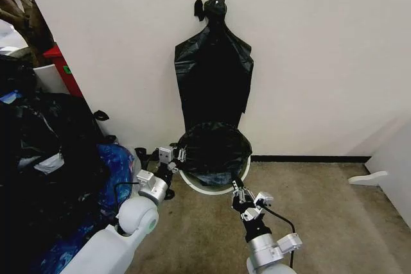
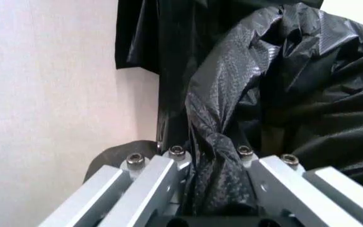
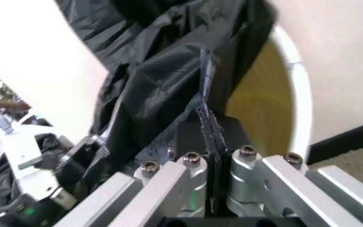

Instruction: Place the garbage bag over the trash bin.

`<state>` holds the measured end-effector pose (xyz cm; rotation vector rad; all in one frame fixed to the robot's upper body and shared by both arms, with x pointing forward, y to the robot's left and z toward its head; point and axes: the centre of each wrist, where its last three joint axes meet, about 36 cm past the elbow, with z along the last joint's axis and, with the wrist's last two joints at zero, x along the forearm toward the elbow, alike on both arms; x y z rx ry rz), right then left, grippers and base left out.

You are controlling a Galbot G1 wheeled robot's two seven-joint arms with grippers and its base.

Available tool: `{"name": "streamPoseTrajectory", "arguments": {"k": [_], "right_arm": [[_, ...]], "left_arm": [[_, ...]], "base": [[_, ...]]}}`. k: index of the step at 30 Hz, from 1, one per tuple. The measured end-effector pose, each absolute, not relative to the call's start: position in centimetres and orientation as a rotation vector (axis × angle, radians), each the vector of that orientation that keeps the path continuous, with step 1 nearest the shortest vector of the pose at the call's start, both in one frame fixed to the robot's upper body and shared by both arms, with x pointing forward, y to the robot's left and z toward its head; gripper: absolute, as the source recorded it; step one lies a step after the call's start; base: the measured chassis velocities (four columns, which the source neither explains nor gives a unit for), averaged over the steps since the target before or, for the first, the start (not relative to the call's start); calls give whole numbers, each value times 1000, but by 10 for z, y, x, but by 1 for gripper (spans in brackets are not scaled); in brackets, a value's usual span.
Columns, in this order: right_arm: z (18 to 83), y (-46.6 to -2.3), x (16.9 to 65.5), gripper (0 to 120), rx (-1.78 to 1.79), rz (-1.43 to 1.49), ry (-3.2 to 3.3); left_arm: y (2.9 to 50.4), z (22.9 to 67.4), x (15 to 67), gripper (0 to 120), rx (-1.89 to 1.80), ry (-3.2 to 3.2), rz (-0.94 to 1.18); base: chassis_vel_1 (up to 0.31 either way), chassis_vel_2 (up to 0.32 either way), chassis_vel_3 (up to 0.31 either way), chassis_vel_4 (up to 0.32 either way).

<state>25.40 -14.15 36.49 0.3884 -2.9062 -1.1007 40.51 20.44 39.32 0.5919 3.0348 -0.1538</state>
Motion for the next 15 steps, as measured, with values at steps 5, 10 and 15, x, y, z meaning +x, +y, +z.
{"name": "streamPoseTrajectory", "arguments": {"k": [5, 10, 15], "right_arm": [[364, -147, 255, 0, 276, -1151, -2879], [361, -151, 253, 0, 179, -1171, -2844], [362, -150, 247, 0, 117, -1185, -2812]], "left_arm": [[203, 397, 402, 4, 602, 3023, -160], [202, 399, 397, 4, 628, 3014, -171], [201, 398, 393, 4, 638, 3001, -186]], "base": [[0, 0, 0, 0], [0, 0, 0, 0], [0, 0, 0, 0]]}}
